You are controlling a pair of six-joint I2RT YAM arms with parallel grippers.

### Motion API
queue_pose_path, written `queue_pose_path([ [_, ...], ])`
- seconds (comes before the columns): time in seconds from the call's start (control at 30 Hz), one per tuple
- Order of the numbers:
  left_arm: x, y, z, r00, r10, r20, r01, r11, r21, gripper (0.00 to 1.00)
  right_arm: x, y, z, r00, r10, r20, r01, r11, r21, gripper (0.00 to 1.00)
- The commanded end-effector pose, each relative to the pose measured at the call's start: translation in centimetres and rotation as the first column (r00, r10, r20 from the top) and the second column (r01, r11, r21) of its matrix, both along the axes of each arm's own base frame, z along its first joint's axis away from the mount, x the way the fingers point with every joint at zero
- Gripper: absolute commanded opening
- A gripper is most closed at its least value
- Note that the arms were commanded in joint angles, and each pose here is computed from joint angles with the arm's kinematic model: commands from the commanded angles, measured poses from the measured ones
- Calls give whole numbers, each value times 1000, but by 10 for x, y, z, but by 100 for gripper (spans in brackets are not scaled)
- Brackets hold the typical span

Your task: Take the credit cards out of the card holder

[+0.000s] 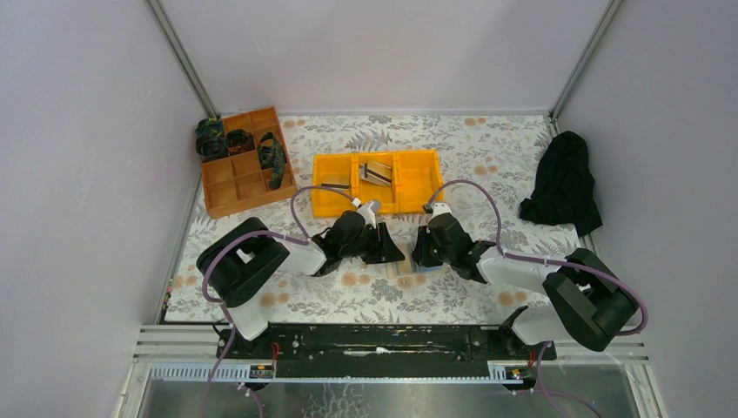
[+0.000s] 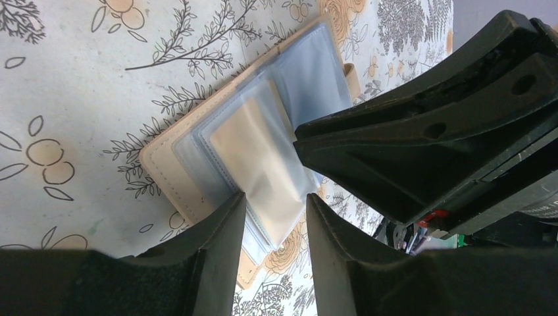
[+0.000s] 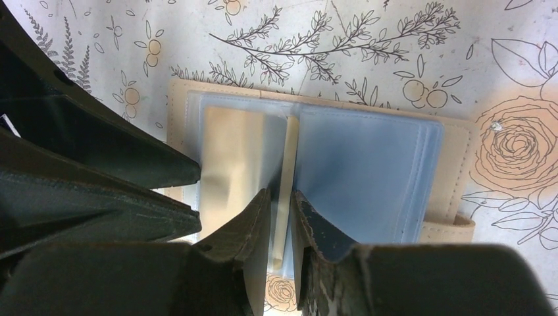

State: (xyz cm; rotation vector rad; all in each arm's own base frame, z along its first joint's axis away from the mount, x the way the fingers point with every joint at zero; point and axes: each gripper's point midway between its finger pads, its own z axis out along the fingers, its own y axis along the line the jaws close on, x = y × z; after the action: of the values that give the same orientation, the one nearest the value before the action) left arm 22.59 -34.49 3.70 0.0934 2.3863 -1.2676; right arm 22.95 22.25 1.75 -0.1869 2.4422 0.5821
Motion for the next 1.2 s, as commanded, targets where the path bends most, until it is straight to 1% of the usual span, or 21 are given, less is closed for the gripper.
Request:
queue_pose_path([
  [0.0, 0, -17, 26, 998, -48, 38, 51, 995, -82, 46, 8, 8, 8, 1000, 3, 19, -3, 1000, 22, 24],
  [0.83, 4, -27, 57, 995, -63, 76, 73, 987, -145, 46, 7, 6, 7, 1000, -3, 19, 3, 1000, 16, 24],
  [1.17, 4, -28, 56, 995, -64, 76, 75, 986, -147, 46, 7, 3, 11, 1000, -11, 28, 11, 1000, 17, 24],
])
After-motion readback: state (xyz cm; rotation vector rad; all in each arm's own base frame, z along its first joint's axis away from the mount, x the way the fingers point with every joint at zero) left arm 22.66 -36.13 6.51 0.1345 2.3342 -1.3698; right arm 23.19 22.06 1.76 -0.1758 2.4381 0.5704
